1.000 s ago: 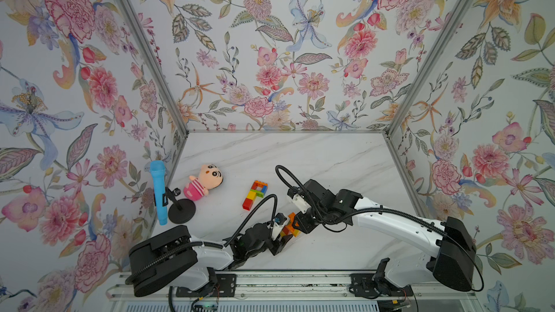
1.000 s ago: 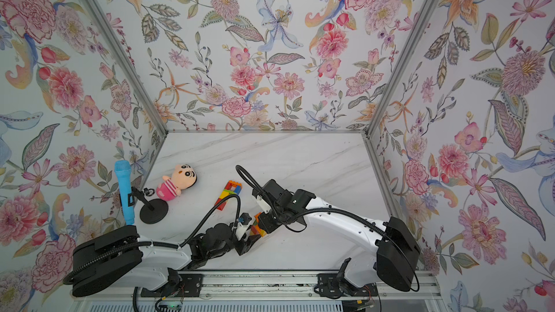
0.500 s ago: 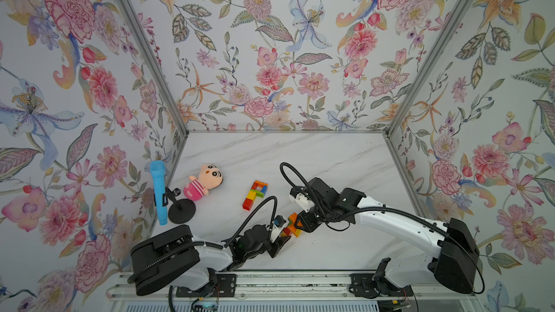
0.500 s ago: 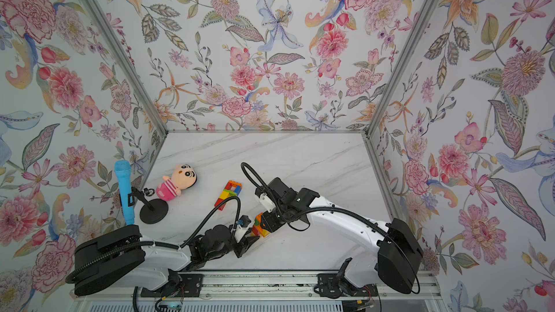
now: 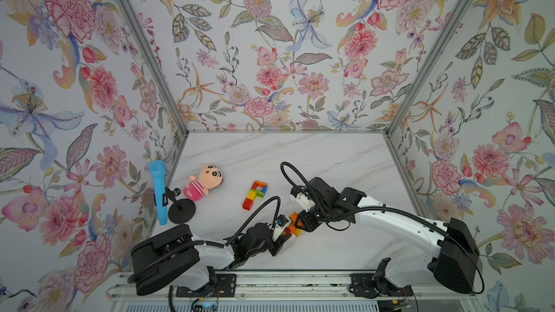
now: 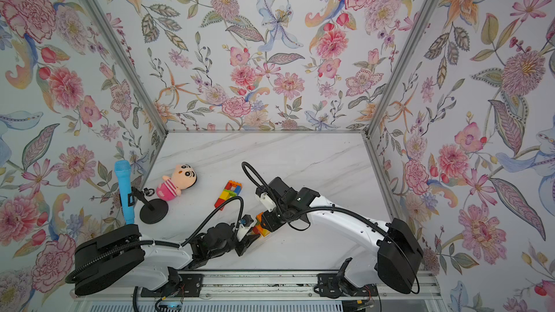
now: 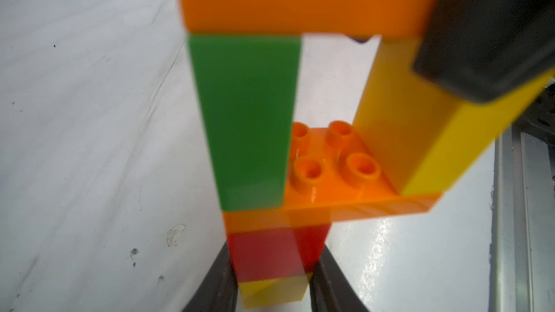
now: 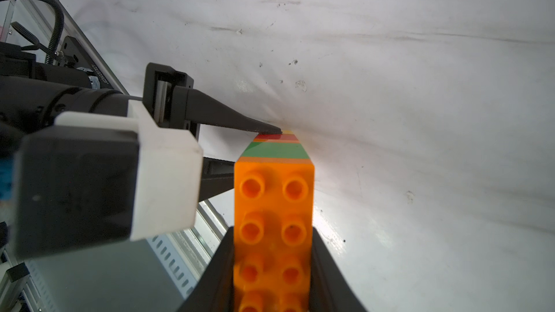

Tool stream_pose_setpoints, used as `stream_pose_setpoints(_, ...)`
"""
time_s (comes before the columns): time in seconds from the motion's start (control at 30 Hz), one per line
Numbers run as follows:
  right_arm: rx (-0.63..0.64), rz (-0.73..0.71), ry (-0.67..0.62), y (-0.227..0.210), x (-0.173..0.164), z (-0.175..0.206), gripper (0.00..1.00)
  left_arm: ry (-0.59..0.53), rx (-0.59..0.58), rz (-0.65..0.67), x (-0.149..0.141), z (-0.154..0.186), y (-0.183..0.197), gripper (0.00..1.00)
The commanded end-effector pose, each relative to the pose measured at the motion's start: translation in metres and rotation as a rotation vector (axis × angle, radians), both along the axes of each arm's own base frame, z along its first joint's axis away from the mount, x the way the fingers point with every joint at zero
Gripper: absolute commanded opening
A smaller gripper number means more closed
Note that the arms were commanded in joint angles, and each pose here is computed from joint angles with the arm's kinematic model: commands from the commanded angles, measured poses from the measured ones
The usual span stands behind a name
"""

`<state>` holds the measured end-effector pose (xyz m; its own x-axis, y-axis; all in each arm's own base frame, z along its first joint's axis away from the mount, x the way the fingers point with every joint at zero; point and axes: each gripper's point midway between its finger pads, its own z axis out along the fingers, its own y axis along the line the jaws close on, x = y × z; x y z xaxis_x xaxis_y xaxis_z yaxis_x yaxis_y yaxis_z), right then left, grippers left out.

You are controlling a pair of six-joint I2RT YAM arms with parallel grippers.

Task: Assemble the letter p with lego
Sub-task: Place the lego brick at the center of the board.

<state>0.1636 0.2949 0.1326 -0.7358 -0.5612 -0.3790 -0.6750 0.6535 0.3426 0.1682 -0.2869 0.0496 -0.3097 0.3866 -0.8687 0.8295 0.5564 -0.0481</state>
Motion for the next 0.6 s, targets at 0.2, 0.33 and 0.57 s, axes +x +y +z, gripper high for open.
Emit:
stream_pose_setpoints(0.2, -0.096, 0.032, 0.093, -0.013, -0.016, -0.021, 0.17, -0.2, -0.058, -0.023, 0.011, 0.051, -0.012, 0.26)
stream_pose_setpoints(0.33, -0.099, 0.03, 0.103, -0.012, -0.017, -0.023, 0.17, -0.219, -0.054, -0.056, 0.008, 0.056, -0.022, 0.25)
stream_pose_setpoints(0.57, -0.092, 0.027, 0.103, -0.009, -0.016, -0.025, 0.16, -0.233, -0.05, -0.104, -0.002, 0.06, -0.036, 0.24)
